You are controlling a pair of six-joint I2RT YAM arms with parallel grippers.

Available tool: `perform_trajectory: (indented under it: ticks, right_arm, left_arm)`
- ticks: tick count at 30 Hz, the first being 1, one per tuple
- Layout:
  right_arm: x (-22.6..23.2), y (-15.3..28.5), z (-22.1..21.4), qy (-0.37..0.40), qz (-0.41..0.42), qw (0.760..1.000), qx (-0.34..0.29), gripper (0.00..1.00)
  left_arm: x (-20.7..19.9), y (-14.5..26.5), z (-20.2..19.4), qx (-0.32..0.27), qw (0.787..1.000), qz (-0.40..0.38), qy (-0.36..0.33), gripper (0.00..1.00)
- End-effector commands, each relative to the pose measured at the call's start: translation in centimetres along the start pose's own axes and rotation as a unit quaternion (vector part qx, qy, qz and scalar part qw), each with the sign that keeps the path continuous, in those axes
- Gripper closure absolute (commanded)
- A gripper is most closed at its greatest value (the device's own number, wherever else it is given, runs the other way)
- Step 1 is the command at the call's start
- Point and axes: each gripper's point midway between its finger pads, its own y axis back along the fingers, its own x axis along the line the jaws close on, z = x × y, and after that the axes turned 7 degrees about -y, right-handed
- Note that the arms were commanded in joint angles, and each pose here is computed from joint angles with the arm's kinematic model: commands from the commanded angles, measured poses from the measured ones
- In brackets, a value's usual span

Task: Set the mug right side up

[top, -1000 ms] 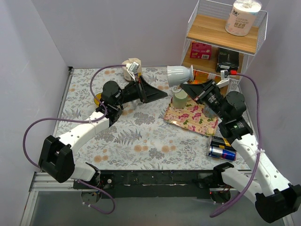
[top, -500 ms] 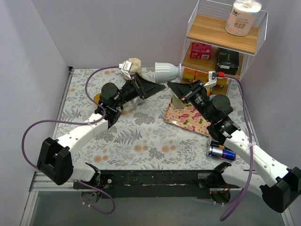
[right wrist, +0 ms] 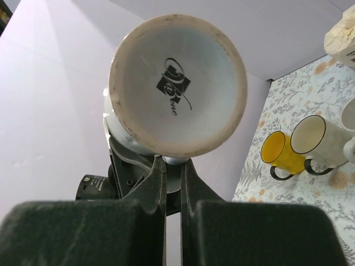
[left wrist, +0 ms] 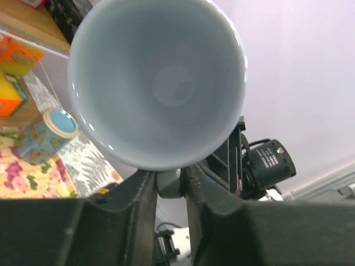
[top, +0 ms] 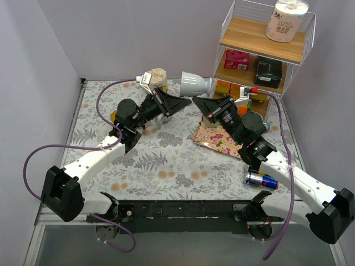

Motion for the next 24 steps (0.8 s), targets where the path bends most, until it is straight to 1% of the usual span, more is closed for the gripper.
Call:
perform_trajectory:
  ticks: [1, 2, 8, 9, 10, 12, 13, 15, 16, 18, 19, 21, 22, 23, 24]
  right_arm:
    - [5.4, 0.1, 1.1, -0.021, 0.075, 0.997, -0.023, 0.99]
    - [5.0, 0.0, 0.9, -0.019, 0.069, 0.997, -0.021, 0.99]
    - [3.9, -0.1, 0.4, -0.009, 0.043, 0.999, -0.01, 0.99]
    - [3.8, -0.1, 0.4, -0.009, 0.04, 0.999, -0.009, 0.96]
    - [3.7, 0.0, 0.3, -0.007, 0.037, 0.999, -0.008, 0.8]
    - [3.2, 0.1, 0.4, -0.005, 0.027, 1.0, -0.009, 0.6]
    - [2.9, 0.2, 0.4, -0.004, 0.021, 1.0, -0.01, 0.44]
    - [2.1, 0.4, 0.5, 0.0, 0.001, 1.0, -0.014, 0.34]
    - [1.7, 0.5, 0.6, 0.008, -0.006, 1.0, -0.015, 0.3]
    - [1.3, 1.0, 0.7, 0.025, -0.02, 0.999, -0.016, 0.3]
    - [0.3, 1.4, 0.7, 0.047, -0.041, 0.998, -0.014, 0.28]
    - [-0.1, 2.0, 1.8, 0.062, -0.069, 0.995, -0.035, 0.28]
    - [-1.6, 2.6, 1.9, 0.074, -0.106, 0.991, -0.032, 0.27]
    - [-1.5, 3.0, 2.4, 0.081, -0.118, 0.989, -0.039, 0.27]
    - [-1.9, 3.3, 3.3, 0.089, -0.136, 0.985, -0.06, 0.27]
  left_arm:
    - [-1.7, 0.6, 1.6, -0.03, 0.999, -0.001, -0.035, 0.89]
    - [-1.4, 0.6, 1.6, -0.029, 0.999, 0.007, -0.033, 1.0]
    - [0.2, 0.8, 1.9, -0.035, 0.997, 0.058, -0.045, 1.0]
    - [0.4, 0.8, 2.1, -0.037, 0.996, 0.064, -0.047, 1.0]
    - [0.9, 0.9, 1.9, -0.034, 0.995, 0.077, -0.046, 1.0]
    - [1.4, 1.0, 2.4, -0.043, 0.993, 0.095, -0.048, 1.0]
    - [2.1, 1.2, 2.3, -0.041, 0.992, 0.114, -0.048, 1.0]
    - [3.0, 1.4, 2.7, -0.051, 0.987, 0.143, -0.051, 1.0]
    - [3.8, 1.6, 2.7, -0.047, 0.984, 0.167, -0.05, 1.0]
    - [5.1, 1.9, 3.3, -0.054, 0.975, 0.206, -0.07, 1.0]
    - [6.1, 2.1, 3.1, -0.045, 0.969, 0.231, -0.072, 1.0]
    - [7.6, 2.6, 3.1, -0.039, 0.959, 0.264, -0.096, 1.0]
    - [8.8, 2.7, 2.5, -0.025, 0.955, 0.279, -0.099, 1.0]
    - [9.5, 2.7, 2.2, -0.018, 0.951, 0.288, -0.11, 1.0]
    - [10.2, 2.8, 2.0, -0.011, 0.948, 0.297, -0.114, 1.0]
